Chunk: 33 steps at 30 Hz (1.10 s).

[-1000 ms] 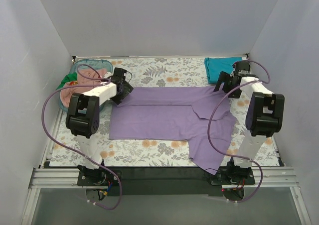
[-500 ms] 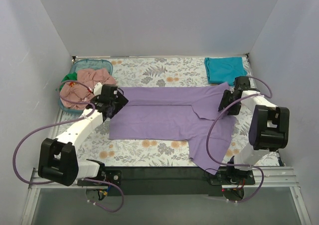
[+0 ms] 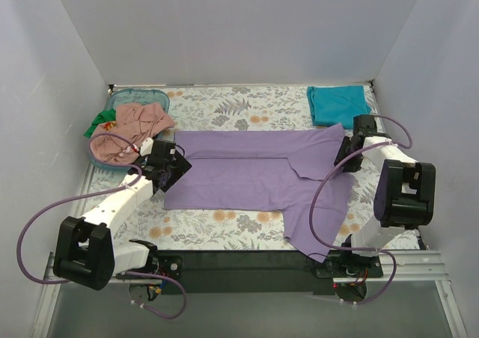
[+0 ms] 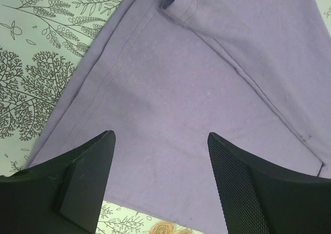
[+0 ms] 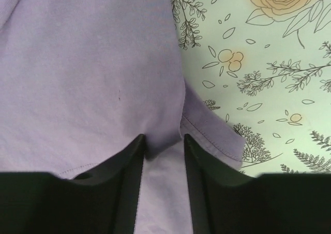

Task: Fold and stack the t-shirts
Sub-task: Fold the tshirt

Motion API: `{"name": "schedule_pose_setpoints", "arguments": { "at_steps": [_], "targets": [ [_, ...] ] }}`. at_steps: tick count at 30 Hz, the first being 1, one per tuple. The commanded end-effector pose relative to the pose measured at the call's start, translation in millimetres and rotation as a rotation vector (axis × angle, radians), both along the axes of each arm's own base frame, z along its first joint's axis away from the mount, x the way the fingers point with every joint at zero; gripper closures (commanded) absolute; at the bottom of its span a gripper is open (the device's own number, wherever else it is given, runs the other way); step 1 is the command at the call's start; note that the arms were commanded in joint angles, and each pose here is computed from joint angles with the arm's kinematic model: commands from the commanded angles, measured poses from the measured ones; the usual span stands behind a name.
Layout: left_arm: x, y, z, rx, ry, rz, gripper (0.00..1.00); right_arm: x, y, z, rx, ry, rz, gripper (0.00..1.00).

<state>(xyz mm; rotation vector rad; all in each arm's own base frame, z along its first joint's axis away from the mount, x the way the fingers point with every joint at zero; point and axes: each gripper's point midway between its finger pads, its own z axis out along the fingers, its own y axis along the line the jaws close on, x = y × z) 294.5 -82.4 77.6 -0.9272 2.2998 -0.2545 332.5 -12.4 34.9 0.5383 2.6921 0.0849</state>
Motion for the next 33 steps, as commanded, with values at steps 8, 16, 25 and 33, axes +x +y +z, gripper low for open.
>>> {"name": "schedule_pose_setpoints", "arguments": {
  "at_steps": [8,16,25,33],
  "targets": [
    [0,0,15,-0.009,-0.059,-0.002,0.28,-1,-1,13,0.0,-0.019,-0.022,0.95],
    [0,-2,16,-0.017,-0.062,-0.013,0.28,-23,6,32,0.014,0.024,-0.034,0.99],
    [0,-3,13,-0.014,-0.053,-0.028,0.28,-50,27,36,0.024,0.11,-0.025,0.99],
    [-1,-4,13,-0.014,-0.054,-0.038,0.28,-44,23,55,-0.058,0.087,-0.056,0.99]
  ]
}}
